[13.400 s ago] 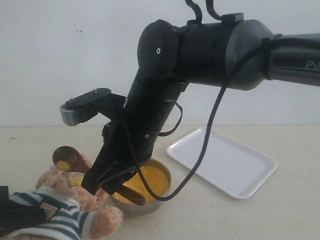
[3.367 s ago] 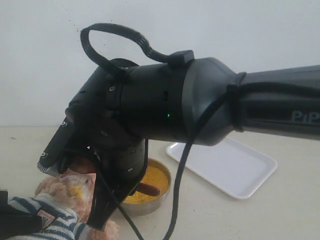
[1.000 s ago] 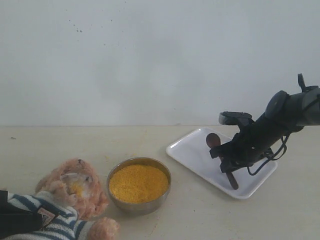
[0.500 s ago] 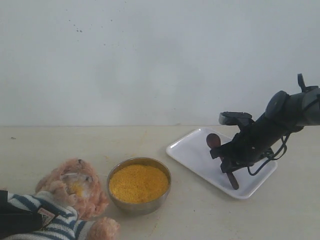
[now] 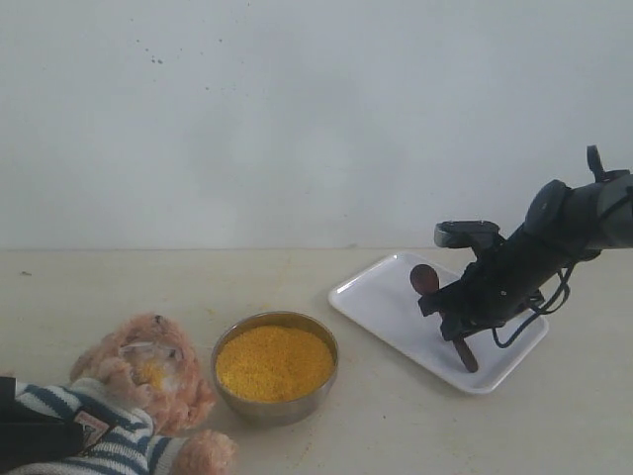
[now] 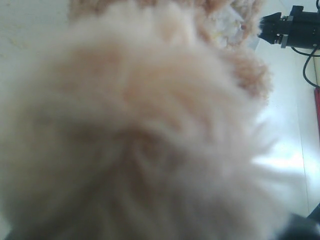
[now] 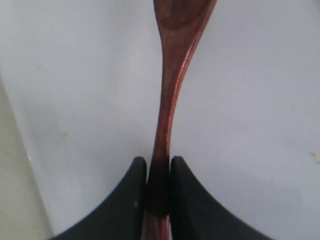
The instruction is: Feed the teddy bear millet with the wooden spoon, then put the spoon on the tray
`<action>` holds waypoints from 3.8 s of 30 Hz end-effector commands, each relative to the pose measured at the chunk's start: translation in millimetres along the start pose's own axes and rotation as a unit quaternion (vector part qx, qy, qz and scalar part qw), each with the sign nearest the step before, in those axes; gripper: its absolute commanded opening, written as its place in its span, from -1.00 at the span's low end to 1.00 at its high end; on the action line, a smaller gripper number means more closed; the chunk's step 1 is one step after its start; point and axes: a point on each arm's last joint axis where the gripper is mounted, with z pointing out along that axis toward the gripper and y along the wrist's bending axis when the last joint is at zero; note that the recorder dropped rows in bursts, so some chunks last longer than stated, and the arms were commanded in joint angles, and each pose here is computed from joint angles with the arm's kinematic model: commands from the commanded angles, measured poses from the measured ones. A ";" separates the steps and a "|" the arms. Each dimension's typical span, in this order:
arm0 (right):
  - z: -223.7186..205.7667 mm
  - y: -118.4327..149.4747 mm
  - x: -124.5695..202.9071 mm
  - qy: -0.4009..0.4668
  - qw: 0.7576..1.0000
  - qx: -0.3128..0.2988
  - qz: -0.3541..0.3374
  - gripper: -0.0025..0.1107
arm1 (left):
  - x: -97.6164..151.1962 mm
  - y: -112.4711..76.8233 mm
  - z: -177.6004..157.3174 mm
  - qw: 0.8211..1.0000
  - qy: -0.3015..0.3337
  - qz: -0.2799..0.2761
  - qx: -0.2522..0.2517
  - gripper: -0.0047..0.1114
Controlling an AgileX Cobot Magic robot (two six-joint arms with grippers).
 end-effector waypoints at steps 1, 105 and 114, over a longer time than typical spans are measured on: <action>-2.6 -3.3 -0.2 0.000 1.000 0.002 0.001 -0.95 | 0.4 -3.2 -0.8 1.000 -0.004 -0.001 0.014 -0.85; -243.4 93.5 320.9 -0.581 0.804 0.125 -0.010 -0.94 | -16.0 -14.8 -3.5 0.992 -0.097 0.021 0.076 -0.85; -235.2 87.5 325.8 -0.535 0.832 0.144 0.016 -0.94 | -16.0 -14.0 -3.4 0.992 -0.097 0.022 0.072 -0.85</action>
